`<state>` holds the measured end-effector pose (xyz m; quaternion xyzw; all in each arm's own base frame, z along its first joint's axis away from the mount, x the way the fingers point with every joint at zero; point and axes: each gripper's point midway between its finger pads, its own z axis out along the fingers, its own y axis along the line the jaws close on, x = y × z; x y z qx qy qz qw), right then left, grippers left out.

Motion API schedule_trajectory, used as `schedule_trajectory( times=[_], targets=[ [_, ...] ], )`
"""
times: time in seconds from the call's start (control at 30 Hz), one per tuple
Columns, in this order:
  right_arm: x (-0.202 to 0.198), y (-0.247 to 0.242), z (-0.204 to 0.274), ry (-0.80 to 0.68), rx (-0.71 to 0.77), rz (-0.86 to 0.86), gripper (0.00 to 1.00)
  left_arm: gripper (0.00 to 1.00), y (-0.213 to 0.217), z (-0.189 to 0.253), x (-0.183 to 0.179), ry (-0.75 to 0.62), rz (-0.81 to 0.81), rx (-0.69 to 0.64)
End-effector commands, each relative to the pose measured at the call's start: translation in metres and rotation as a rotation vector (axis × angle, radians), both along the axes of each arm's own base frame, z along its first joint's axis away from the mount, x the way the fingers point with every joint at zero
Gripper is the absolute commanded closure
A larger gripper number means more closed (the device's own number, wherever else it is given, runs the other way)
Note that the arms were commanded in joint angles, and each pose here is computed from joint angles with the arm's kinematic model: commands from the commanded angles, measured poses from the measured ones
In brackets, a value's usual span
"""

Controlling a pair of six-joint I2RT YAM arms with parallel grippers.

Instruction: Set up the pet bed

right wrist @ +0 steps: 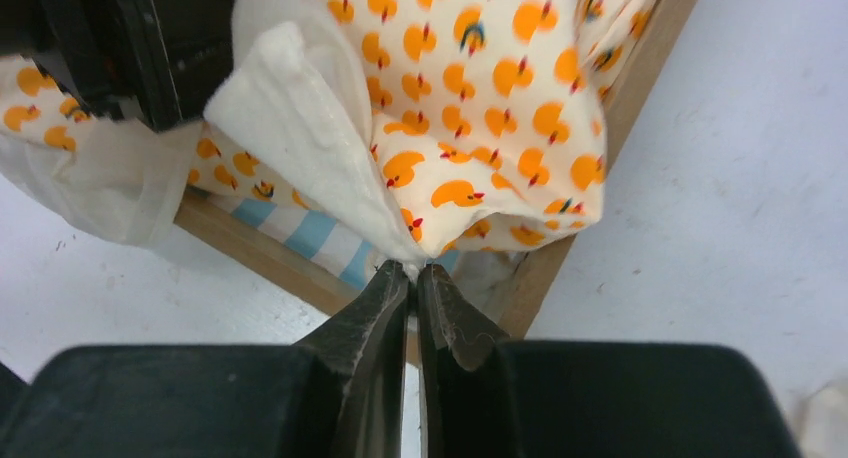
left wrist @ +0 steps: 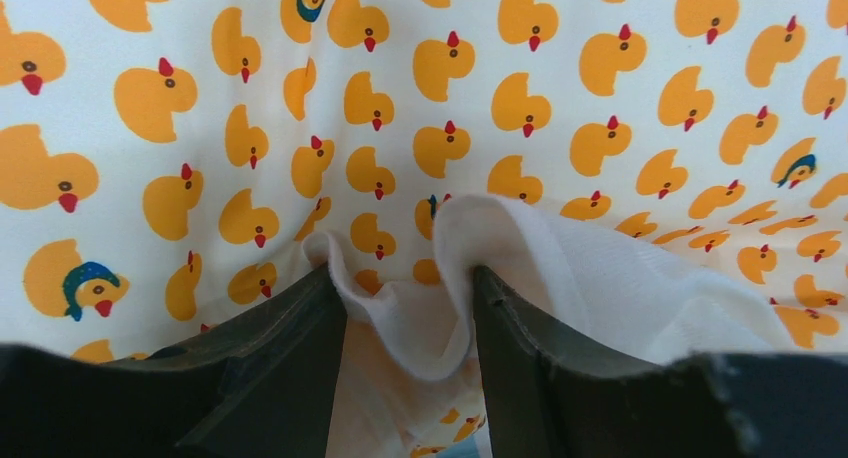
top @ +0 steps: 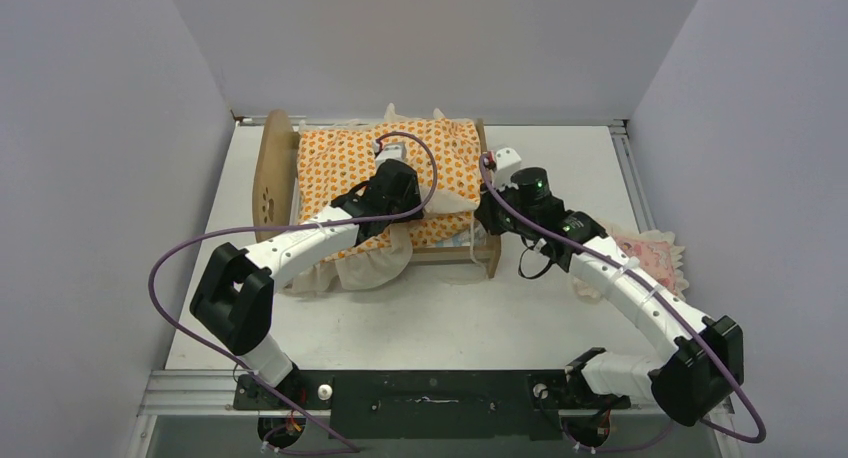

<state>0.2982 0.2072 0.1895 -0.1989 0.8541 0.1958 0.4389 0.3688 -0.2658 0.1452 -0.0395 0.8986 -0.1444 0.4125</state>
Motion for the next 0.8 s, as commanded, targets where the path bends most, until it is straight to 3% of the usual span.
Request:
schedule_trajectory(
  times=[0.0,0.13,0.23,0.43,0.5,0.63,0.77],
  targets=[
    [0.031,-0.012,0.068,-0.189,-0.119,-0.004,0.94,0.56,0.002,0.024,0.008,-0.061,0.016,-0.059],
    [0.05,-0.021,0.091,-0.264,-0.215,-0.071,0.91,0.61,0.0,0.023,0.008,-0.058,0.005,-0.063],
    [0.051,-0.015,0.092,-0.259,-0.217,-0.053,0.8,0.62,0.0,0.022,0.007,-0.055,0.002,-0.063],
    [0.018,0.003,0.088,-0.208,-0.08,0.056,0.61,0.62,0.002,0.019,0.004,-0.054,0.004,-0.062],
    [0.013,-0.012,0.082,-0.186,-0.074,-0.03,0.6,0.62,0.002,0.018,0.003,-0.052,0.004,-0.063],
    [-0.001,-0.038,0.05,-0.126,-0.126,-0.105,0.69,0.62,0.002,0.019,0.003,-0.053,0.005,-0.067],
    [-0.011,-0.046,0.027,-0.055,-0.108,-0.158,0.66,0.62,0.002,0.022,0.004,-0.058,0.003,-0.067]
  ],
)
